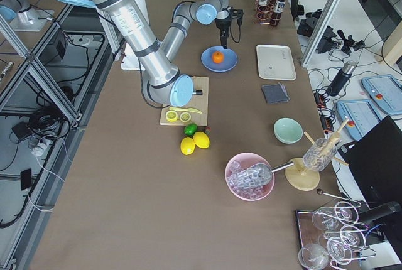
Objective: Pick orange to plate
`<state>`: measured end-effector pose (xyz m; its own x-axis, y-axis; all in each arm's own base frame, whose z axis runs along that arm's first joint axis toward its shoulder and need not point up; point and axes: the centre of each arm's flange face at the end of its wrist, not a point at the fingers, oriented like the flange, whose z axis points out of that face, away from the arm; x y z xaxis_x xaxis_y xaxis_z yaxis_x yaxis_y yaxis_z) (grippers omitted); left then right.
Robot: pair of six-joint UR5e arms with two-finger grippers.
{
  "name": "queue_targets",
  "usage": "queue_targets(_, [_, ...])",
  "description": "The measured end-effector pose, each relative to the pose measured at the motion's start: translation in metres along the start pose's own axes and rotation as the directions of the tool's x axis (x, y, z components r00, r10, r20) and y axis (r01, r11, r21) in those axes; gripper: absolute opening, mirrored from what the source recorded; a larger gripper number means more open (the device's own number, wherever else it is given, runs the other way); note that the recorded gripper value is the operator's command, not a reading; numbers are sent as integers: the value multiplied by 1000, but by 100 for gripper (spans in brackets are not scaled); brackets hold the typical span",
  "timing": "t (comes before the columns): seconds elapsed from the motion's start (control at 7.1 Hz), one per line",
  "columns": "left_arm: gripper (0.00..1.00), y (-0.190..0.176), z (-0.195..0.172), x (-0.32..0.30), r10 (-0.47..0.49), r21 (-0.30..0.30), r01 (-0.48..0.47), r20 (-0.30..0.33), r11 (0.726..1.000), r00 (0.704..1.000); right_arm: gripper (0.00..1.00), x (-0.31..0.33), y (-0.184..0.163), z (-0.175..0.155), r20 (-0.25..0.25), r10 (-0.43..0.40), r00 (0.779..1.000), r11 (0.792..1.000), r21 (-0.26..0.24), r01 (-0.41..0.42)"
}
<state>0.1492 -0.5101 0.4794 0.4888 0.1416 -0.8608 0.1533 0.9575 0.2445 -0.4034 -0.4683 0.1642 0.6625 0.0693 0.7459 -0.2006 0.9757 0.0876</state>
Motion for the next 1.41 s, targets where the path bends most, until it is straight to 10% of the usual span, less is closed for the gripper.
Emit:
queue_targets(0.7, [98, 54, -155, -211, 104, 132, -120, 125, 984, 987, 100, 296, -80, -47, -55, -175, 983, 981, -98, 170])
queue_targets(1.41, [98, 71, -121, -208, 115, 35, -120, 105, 992, 988, 100, 646, -39, -93, -99, -193, 976, 971, -163, 176])
